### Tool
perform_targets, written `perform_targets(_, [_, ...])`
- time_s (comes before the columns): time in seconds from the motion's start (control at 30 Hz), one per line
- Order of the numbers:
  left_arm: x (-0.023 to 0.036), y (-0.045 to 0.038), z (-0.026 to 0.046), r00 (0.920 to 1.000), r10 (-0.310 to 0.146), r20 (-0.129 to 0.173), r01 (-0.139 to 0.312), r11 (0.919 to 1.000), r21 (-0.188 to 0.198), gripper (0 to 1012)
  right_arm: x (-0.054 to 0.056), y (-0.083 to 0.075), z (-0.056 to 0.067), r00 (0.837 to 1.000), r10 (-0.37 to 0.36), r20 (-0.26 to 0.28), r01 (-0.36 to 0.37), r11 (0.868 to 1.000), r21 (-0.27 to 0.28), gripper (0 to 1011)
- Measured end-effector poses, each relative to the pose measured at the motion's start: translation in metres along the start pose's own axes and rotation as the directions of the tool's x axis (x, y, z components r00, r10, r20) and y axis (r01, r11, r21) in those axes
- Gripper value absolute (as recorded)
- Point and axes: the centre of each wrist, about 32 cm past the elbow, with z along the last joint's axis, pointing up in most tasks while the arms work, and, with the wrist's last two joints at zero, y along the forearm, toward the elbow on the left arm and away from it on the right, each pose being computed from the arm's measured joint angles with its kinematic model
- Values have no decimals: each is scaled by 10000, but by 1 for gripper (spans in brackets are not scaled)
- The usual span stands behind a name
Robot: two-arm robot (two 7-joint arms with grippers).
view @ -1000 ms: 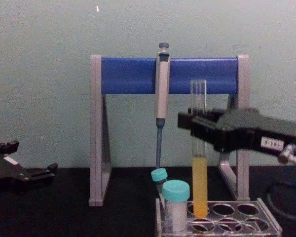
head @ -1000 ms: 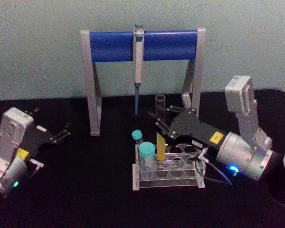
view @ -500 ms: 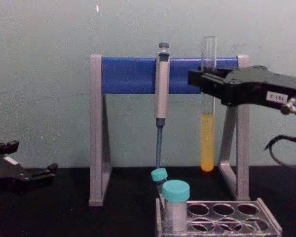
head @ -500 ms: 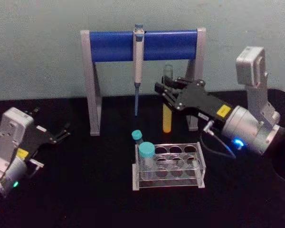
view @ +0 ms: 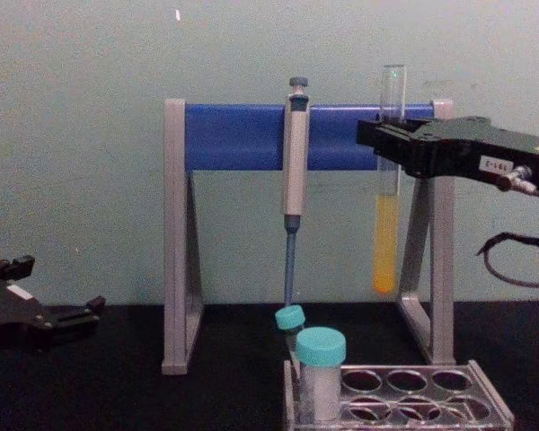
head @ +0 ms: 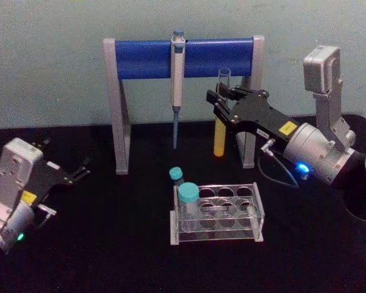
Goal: Pick up the test tube from the test tube rack, shake it, then place it back into the test tube rack.
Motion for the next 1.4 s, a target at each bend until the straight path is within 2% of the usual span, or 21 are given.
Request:
perform_targets(0.23, [0, 0, 0, 10000, 0, 0, 0, 10000, 0, 1001, -1, -31, -8, 9995, -270, -156, 270, 9996, -22, 235])
perform_targets(0.37, [0, 0, 0, 10000, 0, 1, 0, 10000, 0, 1001, -15, -104, -3, 9988, -444, -186, 442, 9990, -100, 235])
perform_targets(0.6, [0, 0, 0, 10000, 0, 0, 0, 10000, 0, 1001, -110, -288, 33, 9978, -599, -295, 587, 9974, -406, 235])
perform_targets(0.8, [0, 0, 0, 10000, -1, 0, 1, 10000, -1, 1001, -211, -359, 40, 9974, -401, -595, 369, 9979, -537, 235])
perform_targets(0.9, [0, 0, 0, 10000, 0, 0, 0, 10000, -1, 1001, -281, -329, 17, 9956, 38, -938, -83, 9988, -478, 235])
perform_targets(1.07, [0, 0, 0, 10000, 0, 0, 0, 10000, 0, 1001, -313, -215, -22, 9914, 527, -1198, -572, 9978, -347, 235])
perform_targets(1.2, [0, 0, 0, 10000, 0, 0, 0, 10000, 0, 1001, -290, -97, -44, 9914, 651, -1136, -674, 9976, -169, 235])
perform_targets(1.4, [0, 0, 0, 10000, 0, 0, 0, 10000, 0, 1001, -214, -14, -55, 9953, 422, -872, -430, 9991, -64, 235])
